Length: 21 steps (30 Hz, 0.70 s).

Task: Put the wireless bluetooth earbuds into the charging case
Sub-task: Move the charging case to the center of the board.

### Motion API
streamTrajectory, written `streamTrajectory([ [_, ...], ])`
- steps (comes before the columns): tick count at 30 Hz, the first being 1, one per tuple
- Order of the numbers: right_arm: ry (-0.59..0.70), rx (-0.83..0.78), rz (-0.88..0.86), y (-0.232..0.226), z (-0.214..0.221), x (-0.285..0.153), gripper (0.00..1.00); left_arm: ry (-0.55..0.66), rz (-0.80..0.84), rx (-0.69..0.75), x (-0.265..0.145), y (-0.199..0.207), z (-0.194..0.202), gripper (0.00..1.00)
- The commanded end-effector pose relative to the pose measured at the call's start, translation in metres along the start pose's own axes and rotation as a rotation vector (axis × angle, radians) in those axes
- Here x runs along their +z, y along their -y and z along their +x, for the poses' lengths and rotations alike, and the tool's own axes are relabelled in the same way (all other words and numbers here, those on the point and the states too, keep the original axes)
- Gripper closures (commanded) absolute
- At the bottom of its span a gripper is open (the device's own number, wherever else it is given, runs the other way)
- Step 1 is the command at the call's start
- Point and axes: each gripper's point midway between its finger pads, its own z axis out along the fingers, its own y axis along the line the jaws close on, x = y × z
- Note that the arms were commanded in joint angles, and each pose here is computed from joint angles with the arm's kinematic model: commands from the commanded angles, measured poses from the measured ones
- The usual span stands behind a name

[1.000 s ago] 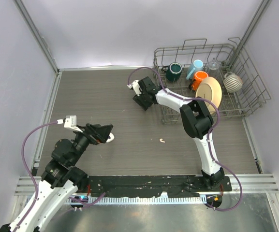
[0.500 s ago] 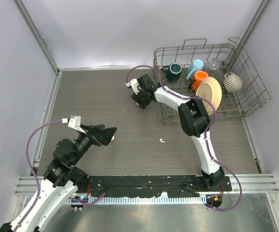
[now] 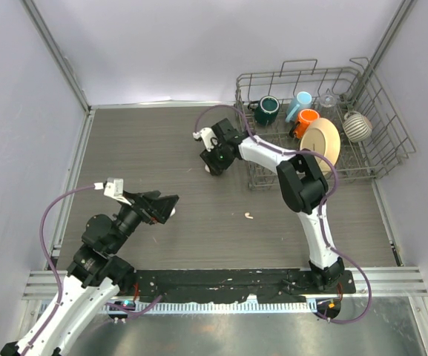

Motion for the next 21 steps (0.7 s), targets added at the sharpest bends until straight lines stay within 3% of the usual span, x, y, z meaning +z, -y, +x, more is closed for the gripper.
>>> streamTrajectory([
  [1, -0.037, 0.026, -0.072, -0.044, 0.008, -0.021, 0.59, 0.039, 0.008, 0.022, -0.002, 0.003, -0.01, 0.0],
  [8, -0.044, 0.002, -0.034, -0.063, 0.011, -0.026, 0.48, 0.042, -0.022, 0.023, -0.005, -0.003, -0.009, 0.0],
  [21, 0.069, -0.085, -0.046, -0.069, -0.008, -0.036, 0.41, 0.063, -0.02, 0.023, -0.009, 0.0, -0.016, 0.0],
])
